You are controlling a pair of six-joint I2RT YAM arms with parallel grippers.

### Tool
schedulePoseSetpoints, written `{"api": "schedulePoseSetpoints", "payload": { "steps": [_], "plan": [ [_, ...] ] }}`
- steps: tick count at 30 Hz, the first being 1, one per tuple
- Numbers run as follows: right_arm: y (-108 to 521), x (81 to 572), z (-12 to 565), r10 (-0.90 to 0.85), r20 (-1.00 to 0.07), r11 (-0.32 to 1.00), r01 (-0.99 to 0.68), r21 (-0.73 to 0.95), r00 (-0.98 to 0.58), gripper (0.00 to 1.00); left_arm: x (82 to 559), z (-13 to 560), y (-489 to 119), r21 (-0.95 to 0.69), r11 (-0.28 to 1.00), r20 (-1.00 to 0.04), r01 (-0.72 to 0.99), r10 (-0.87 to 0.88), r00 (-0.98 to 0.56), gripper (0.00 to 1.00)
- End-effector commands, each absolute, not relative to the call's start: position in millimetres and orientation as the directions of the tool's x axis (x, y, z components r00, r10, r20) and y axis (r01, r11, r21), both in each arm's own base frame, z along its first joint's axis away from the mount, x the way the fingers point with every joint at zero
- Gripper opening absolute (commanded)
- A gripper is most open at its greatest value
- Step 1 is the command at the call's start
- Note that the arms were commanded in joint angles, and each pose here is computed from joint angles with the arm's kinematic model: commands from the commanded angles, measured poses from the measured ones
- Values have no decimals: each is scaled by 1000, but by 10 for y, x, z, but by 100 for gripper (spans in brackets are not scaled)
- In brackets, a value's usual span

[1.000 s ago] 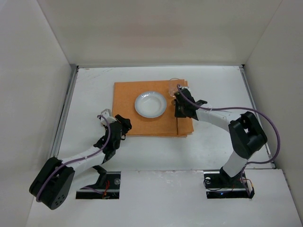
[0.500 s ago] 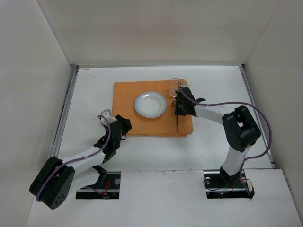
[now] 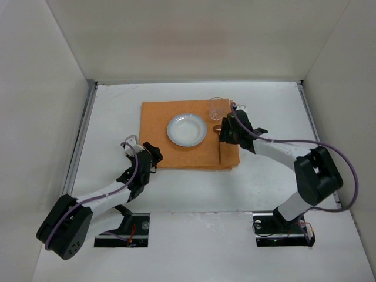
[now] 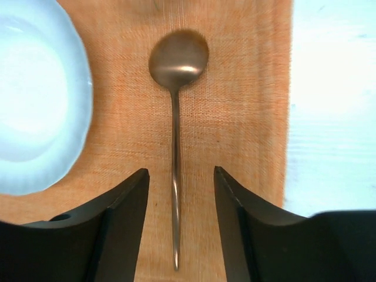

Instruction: Set the dinner table for one person

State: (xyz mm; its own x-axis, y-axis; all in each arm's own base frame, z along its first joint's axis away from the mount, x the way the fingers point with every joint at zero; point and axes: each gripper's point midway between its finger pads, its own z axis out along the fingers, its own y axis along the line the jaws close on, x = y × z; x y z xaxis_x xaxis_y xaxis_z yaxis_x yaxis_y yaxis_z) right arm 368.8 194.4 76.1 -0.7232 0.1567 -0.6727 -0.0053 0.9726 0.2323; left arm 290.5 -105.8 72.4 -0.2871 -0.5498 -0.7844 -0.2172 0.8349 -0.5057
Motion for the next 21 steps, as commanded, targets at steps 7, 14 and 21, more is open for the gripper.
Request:
{"api": "schedulePoseSetpoints", "payload": {
  "steps": [7, 14, 21],
  "plan": [
    [1844, 3644, 1541, 285, -841, 940, -39, 340, -460, 41, 2920, 992, -946, -390, 876, -838, -285, -466, -286, 57],
    [2151, 3373, 1401, 376, -826, 895, -64, 441, -421, 15, 2610, 903, -444, -268, 848, -821, -457, -450, -353, 53],
    [2226, 3295, 1340, 303, -852, 915, -120, 385, -428, 39, 2244, 681, -200, -218, 786, -720, -579, -530, -448, 33]
  ]
}}
